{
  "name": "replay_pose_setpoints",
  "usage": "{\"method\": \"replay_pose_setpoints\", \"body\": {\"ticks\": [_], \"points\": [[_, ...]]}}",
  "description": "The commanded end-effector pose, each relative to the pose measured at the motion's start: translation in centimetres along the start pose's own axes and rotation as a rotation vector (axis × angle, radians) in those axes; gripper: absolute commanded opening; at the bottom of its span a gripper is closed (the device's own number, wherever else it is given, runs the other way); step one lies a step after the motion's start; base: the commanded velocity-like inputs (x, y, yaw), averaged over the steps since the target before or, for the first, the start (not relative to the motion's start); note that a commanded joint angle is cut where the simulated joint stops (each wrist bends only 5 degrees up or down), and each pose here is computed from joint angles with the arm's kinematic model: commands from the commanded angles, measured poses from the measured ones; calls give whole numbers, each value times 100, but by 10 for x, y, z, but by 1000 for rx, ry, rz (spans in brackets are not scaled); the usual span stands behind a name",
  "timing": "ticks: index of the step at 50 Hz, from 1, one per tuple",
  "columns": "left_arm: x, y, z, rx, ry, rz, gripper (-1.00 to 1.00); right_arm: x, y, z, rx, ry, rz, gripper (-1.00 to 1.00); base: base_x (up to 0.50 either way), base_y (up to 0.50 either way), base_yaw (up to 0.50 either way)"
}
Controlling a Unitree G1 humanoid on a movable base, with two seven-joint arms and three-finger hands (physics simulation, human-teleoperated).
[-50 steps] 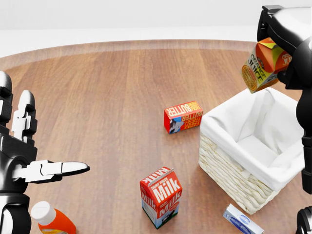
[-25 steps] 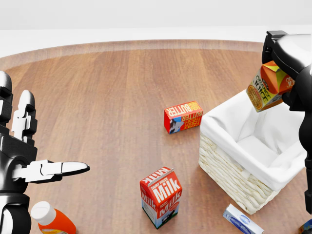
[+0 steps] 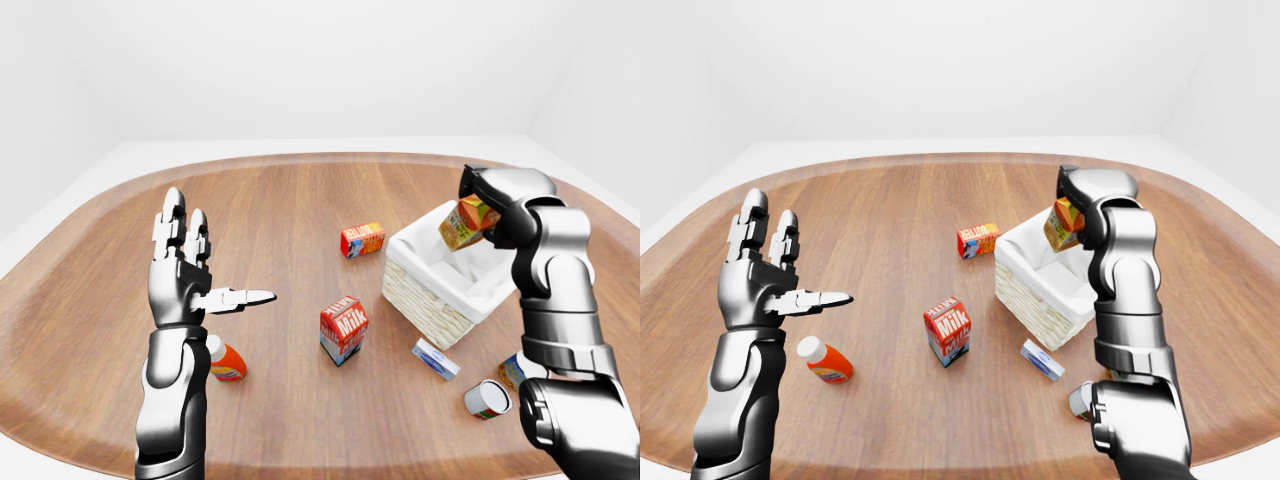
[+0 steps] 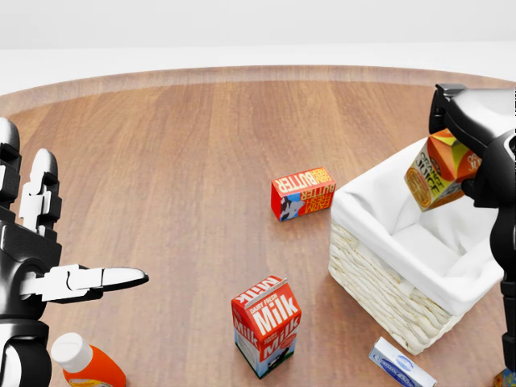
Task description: Pick up the orange juice, and put it in the basket.
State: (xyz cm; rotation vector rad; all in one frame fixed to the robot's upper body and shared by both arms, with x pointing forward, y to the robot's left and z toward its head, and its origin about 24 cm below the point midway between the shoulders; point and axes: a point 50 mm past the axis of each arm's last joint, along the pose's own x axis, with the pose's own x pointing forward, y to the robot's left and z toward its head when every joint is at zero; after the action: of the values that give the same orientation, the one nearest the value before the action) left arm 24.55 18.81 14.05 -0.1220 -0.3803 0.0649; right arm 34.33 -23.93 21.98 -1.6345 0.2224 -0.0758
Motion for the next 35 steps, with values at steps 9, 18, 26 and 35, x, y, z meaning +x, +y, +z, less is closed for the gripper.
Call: {"method": "replay_pose_setpoints", "body": {"ticks": [9,18,26,35], "points": [[0,0,0,0,0,0,100,2,13,-6,-4,20,49,-100,0,0,0],[0,0,0,0,0,0,100,2,22,-9,4,24,77,-100,0,0,0],[0,0,0,0,0,0,100,3,26,-12,5,31,95,-100,0,0,0],[0,0,0,0,0,0,100,5,33,-14,12,34,127,-100,0,0,0]]}}
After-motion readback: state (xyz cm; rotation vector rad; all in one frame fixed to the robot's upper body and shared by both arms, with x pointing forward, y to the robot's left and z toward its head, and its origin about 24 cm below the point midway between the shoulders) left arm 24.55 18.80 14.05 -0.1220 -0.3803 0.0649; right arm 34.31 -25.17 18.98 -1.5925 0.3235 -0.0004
